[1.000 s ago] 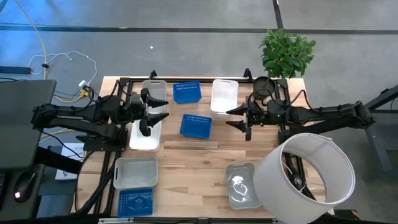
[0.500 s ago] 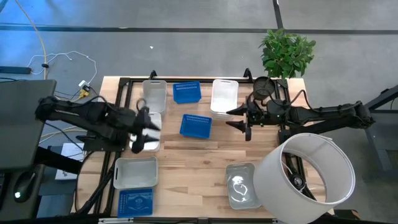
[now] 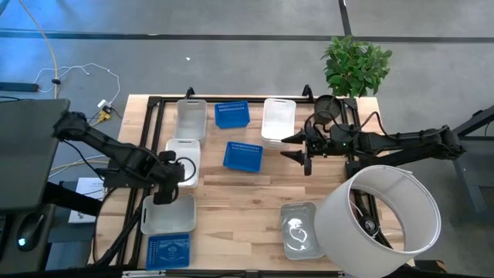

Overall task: Stack baskets by color
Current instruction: Stack the left white bin on the right white bin, then stack the middle blue bin on the top blue bin

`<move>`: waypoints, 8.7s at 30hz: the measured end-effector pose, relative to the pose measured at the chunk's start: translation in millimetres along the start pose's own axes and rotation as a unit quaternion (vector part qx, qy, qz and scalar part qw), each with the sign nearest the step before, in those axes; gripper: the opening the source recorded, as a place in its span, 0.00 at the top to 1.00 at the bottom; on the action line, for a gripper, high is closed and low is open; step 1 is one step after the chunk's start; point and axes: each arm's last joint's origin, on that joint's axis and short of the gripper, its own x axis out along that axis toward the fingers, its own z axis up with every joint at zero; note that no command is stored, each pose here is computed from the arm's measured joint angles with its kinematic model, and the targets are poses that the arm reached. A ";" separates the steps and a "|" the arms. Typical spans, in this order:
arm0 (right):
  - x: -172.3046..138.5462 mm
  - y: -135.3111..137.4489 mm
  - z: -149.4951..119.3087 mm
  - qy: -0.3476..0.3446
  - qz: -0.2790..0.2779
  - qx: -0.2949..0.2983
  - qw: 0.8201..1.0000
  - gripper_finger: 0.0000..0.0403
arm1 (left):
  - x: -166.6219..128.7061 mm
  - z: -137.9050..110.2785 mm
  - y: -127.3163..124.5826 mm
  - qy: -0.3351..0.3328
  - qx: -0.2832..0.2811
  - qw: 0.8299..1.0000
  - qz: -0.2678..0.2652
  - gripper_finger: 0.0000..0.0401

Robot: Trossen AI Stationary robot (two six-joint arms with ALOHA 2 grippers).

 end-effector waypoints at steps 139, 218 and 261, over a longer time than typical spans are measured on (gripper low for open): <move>-6.6 5.2 34.1 -0.178 0.030 0.008 0.984 0.48 | -16.2 215.8 83.4 -0.423 0.066 0.897 0.112 1.00; -4.0 3.9 26.4 -0.137 0.023 0.016 0.990 0.48 | 57.6 248.1 149.0 -0.134 0.237 0.956 0.110 1.00; -3.5 3.6 24.9 -0.129 0.020 0.015 0.991 0.48 | -6.3 266.4 161.5 -0.141 0.182 0.963 0.140 0.44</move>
